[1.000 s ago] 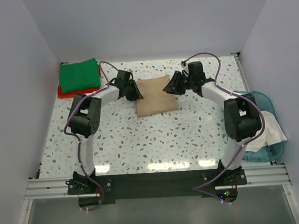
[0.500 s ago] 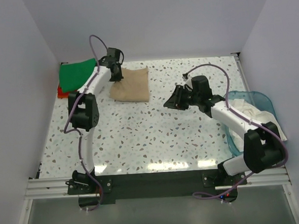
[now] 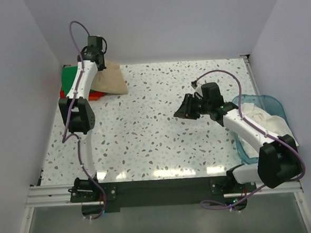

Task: Fold and stack the t-shirts
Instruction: Neatly place the folded tshirt to the corner

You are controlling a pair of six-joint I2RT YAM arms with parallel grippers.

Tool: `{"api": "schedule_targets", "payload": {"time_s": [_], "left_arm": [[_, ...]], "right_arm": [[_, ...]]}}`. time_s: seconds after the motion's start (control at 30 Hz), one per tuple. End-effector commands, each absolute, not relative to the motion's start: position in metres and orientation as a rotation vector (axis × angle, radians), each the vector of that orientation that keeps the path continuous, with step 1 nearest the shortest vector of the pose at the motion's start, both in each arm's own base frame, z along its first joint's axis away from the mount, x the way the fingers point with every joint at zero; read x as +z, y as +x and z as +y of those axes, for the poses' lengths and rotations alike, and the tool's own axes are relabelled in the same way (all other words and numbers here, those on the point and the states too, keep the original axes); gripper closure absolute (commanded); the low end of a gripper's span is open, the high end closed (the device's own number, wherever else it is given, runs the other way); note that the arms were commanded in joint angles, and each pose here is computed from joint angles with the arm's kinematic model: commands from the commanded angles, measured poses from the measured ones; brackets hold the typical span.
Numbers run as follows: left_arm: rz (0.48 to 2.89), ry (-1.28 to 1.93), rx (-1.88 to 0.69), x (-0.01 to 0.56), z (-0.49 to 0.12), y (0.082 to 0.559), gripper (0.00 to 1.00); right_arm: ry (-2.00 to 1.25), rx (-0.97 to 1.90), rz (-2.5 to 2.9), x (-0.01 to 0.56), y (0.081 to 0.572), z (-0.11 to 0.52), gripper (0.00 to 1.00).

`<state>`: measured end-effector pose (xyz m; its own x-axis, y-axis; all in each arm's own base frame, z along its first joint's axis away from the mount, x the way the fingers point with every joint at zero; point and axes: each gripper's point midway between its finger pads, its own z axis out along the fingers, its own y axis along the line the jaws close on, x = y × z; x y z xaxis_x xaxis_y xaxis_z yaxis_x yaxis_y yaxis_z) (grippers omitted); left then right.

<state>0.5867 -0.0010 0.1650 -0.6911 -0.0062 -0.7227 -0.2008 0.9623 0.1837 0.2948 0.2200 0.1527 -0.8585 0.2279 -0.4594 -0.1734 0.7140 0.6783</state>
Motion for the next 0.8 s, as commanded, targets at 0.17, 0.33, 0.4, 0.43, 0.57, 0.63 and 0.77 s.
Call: {"api": "schedule_targets", "payload": {"time_s": [0.17, 0.33, 0.4, 0.43, 0.57, 0.63, 0.77], "left_arm": [[2.194, -0.15, 0.244, 0.225, 0.03, 0.6, 1.0], [2.161, -0.143, 0.205, 0.243, 0.034, 0.6, 1.0], [2.144, -0.135, 0.177, 0.251, 0.03, 0.6, 1.0], [2.14, -0.167, 0.181, 0.253, 0.047, 0.599, 1.0], [2.109, -0.181, 0.155, 0.269, 0.054, 0.596, 1.0], [2.103, -0.187, 0.134, 0.272, 0.057, 0.595, 1.0], [2.087, -0.197, 0.111, 0.281, 0.063, 0.592, 1.0]], "right_arm": [[0.014, 0.975, 2.391, 0.156, 0.291, 0.214, 0.64], [0.014, 0.971, 2.378, 0.163, 0.292, 0.214, 0.64], [0.016, 0.967, 2.379, 0.163, 0.291, 0.213, 0.64], [0.016, 0.966, 2.377, 0.165, 0.291, 0.213, 0.64], [0.016, 0.95, 2.373, 0.169, 0.29, 0.21, 0.64], [0.013, 0.944, 2.367, 0.172, 0.291, 0.21, 0.64], [0.017, 0.936, 2.366, 0.175, 0.292, 0.208, 0.64]]}}
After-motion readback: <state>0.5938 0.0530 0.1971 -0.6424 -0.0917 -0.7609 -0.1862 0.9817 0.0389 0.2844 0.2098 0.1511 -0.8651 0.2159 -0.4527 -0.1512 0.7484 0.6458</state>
